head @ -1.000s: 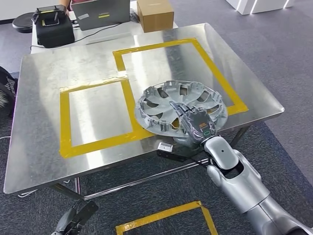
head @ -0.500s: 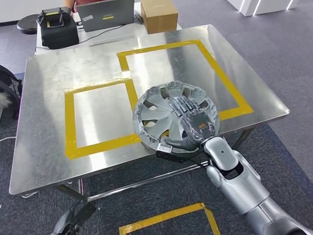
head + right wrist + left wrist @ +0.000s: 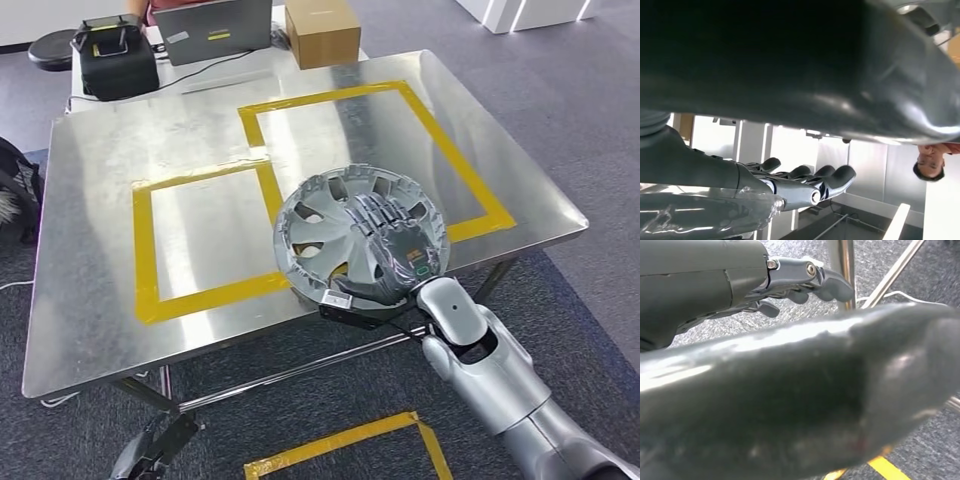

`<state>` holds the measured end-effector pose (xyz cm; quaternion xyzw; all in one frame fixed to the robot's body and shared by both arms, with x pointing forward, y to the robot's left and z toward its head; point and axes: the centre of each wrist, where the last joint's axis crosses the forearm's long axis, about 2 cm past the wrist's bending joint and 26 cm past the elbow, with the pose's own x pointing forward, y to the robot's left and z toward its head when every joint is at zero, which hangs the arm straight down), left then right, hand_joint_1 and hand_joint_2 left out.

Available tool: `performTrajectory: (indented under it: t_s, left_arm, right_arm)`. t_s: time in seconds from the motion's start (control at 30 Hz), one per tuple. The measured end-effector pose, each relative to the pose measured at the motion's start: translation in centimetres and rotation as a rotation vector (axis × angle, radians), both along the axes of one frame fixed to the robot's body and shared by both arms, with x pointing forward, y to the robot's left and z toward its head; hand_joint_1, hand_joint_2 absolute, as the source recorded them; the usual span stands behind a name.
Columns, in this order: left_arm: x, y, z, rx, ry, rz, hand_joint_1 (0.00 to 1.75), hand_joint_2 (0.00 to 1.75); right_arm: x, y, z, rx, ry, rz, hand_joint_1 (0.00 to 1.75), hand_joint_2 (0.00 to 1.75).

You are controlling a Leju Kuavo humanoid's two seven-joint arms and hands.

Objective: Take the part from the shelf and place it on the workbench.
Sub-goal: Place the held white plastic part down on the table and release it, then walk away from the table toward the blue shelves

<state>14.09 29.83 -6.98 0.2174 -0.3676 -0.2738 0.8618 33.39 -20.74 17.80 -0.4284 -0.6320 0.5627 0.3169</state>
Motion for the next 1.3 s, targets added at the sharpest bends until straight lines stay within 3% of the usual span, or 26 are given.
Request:
performTrajectory:
  t_s: [1.3]
  left_arm:
    - [-0.5, -0.6, -0.1, -0.026, 0.012, 0.020, 0.00, 0.00]
  right_arm:
    - [-1.3, -0.6, -0.9, 0.033, 0.033, 0.015, 0.00, 0.00]
